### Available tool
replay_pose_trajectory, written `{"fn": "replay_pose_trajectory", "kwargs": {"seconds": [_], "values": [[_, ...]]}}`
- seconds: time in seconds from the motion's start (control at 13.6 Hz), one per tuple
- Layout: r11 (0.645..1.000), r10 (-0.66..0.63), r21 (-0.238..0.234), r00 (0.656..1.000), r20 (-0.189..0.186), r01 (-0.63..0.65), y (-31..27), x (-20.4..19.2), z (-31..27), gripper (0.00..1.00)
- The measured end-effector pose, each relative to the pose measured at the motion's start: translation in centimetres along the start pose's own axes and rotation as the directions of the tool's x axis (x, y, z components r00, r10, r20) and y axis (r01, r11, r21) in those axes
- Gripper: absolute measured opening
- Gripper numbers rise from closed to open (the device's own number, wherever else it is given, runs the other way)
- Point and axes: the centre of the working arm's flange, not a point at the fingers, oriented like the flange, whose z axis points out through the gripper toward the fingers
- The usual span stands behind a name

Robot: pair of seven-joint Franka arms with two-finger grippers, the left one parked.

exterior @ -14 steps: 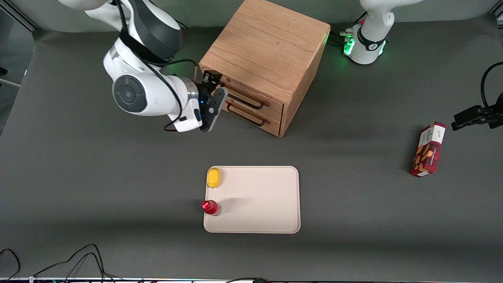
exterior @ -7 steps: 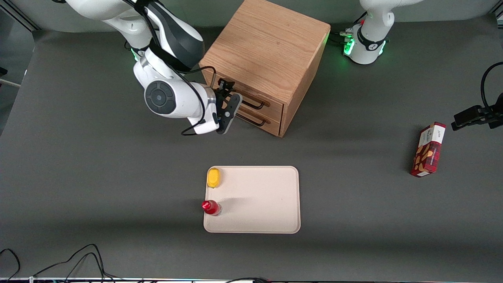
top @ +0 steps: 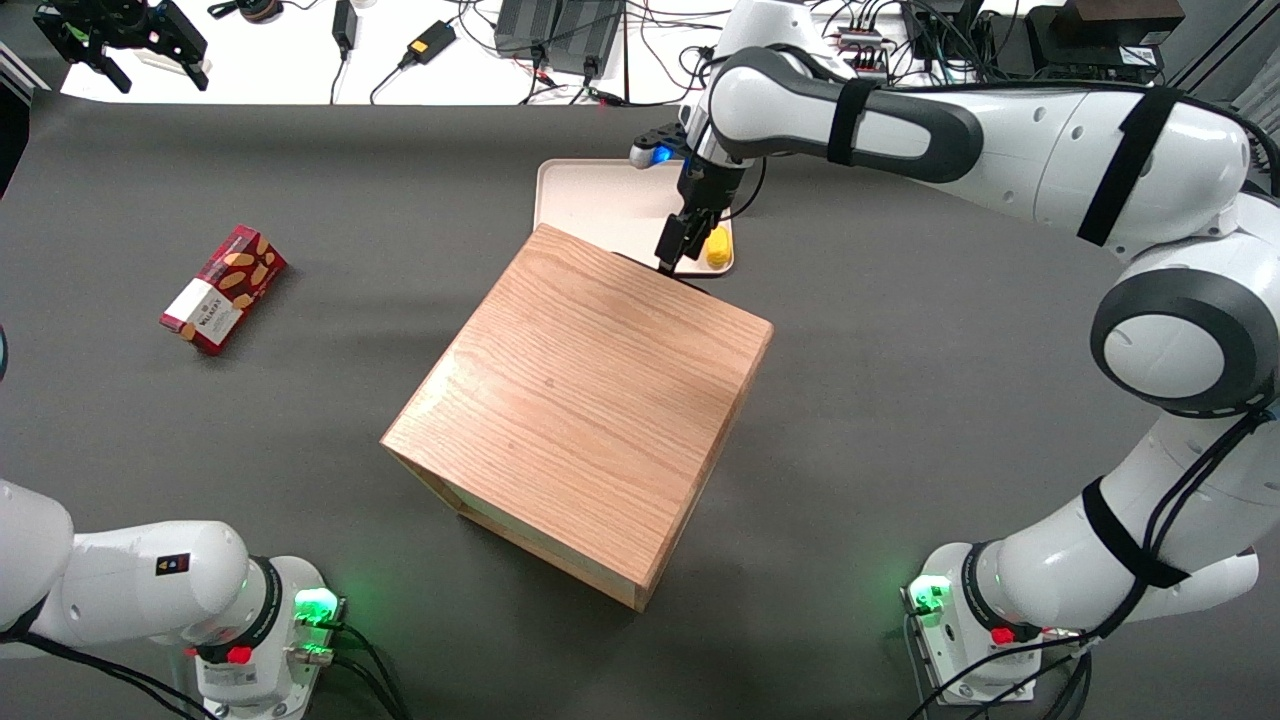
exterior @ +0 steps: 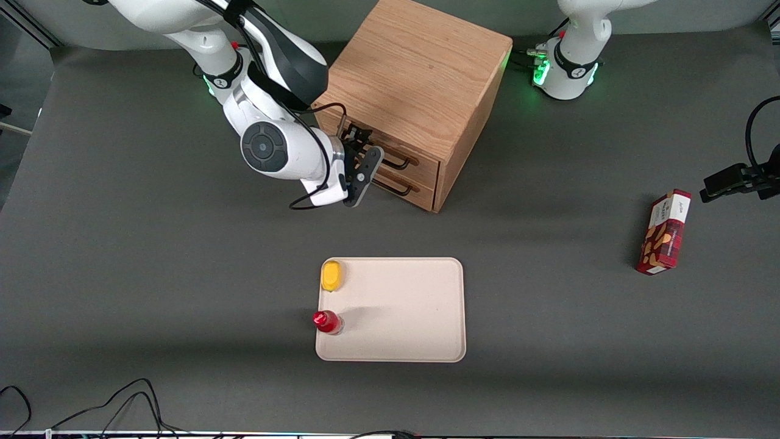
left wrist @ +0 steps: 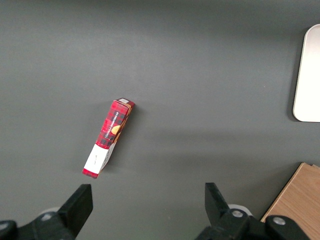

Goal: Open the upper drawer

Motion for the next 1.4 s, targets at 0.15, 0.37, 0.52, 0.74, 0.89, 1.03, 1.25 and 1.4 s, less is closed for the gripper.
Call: {"fn": "replay_pose_trajectory", "kwargs": {"seconds": [0.15,0.37,0.52,0.74,0.89,1.03,1.25,1.4], "values": [[1.000,0.003,-0.004,1.000,-0.008,-0.003,0.1,0.0,0.3,1.00],[1.000,0.004,-0.013,1.000,-0.020,-0.004,0.4,0.1,0.6,1.00],[0.999,0.001,-0.033,1.000,-0.027,-0.001,0.9,0.3,1.0,1.00],[1.000,0.000,-0.031,1.000,-0.027,-0.001,1.1,0.4,1.4,1.00],[0.999,-0.004,-0.041,1.000,-0.025,0.003,1.3,0.5,1.4,1.00],[0.998,-0.005,-0.061,1.000,-0.029,0.003,1.9,0.5,1.5,1.00],[0.997,0.000,-0.081,0.999,-0.035,-0.003,3.2,0.6,1.0,1.00],[0.996,0.010,-0.084,0.999,-0.053,-0.014,4.2,0.7,0.2,1.00]]}}
